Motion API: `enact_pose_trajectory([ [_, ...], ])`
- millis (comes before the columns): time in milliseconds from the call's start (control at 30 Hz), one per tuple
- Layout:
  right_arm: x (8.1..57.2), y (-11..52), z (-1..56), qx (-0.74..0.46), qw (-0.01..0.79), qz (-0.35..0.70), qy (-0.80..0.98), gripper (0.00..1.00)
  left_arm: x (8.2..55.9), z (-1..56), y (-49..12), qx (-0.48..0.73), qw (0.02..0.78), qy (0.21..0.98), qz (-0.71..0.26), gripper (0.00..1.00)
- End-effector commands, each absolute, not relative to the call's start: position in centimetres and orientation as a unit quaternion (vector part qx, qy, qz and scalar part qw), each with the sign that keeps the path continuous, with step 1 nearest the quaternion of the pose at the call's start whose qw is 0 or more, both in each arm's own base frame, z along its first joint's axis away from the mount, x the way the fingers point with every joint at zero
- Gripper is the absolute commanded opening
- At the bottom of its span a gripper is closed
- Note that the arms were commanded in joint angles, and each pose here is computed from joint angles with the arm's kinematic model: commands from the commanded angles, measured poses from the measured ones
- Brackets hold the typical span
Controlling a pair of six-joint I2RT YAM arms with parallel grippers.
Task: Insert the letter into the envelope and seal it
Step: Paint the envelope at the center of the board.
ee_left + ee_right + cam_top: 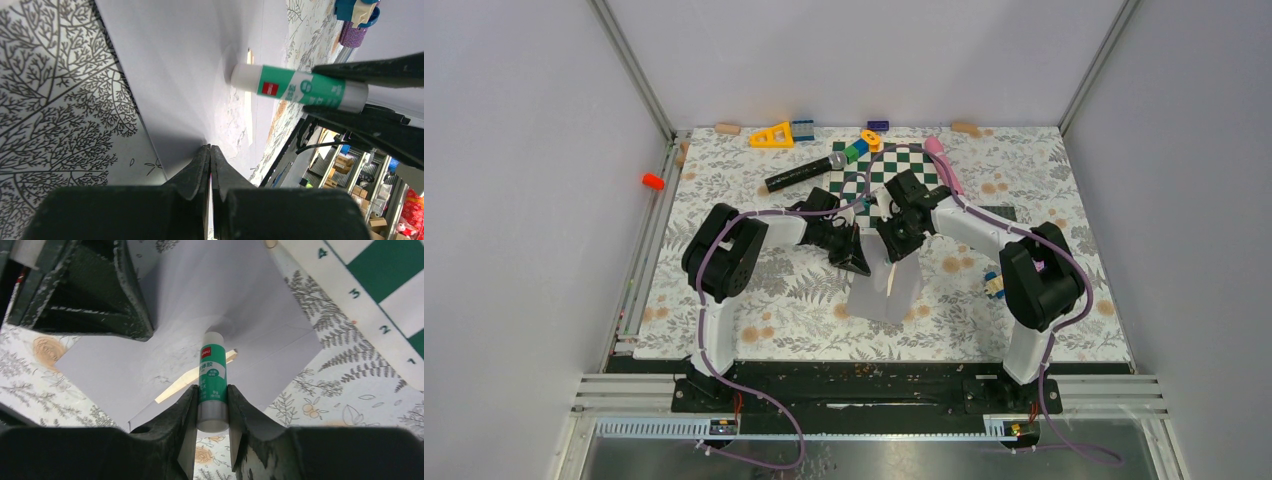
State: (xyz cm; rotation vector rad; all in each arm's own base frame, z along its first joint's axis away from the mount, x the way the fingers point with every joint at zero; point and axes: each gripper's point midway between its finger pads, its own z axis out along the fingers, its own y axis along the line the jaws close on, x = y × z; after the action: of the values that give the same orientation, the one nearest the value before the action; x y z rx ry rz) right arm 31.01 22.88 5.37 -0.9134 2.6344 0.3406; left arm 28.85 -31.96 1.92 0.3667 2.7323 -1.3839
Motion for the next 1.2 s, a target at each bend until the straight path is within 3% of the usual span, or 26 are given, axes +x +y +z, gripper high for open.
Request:
enact_pose_trajectory([
  [0,28.8,23.5,7.0,-0.337,0.146,0.164,0.915,0.00,29.8,-1.3,-30.7,0.116,0.057,0.914,-0.384,0.00],
  [167,28.2,23.8,7.2,-0.343,0.138,0.176,0.912,0.00,29.8,-1.3,-30.7,0.116,0.057,0.914,-0.385,0.00],
  [667,31.4,21.5,6.3,-0.329,0.185,0.081,0.922,0.00,29.9,-1.2,-30.8,0.117,0.060,0.912,-0.387,0.00],
  [1167,30.5,24.2,6.7,-0.344,0.178,0.157,0.908,0.00,29.8,-1.3,-30.9,0.118,0.058,0.912,-0.388,0.00],
])
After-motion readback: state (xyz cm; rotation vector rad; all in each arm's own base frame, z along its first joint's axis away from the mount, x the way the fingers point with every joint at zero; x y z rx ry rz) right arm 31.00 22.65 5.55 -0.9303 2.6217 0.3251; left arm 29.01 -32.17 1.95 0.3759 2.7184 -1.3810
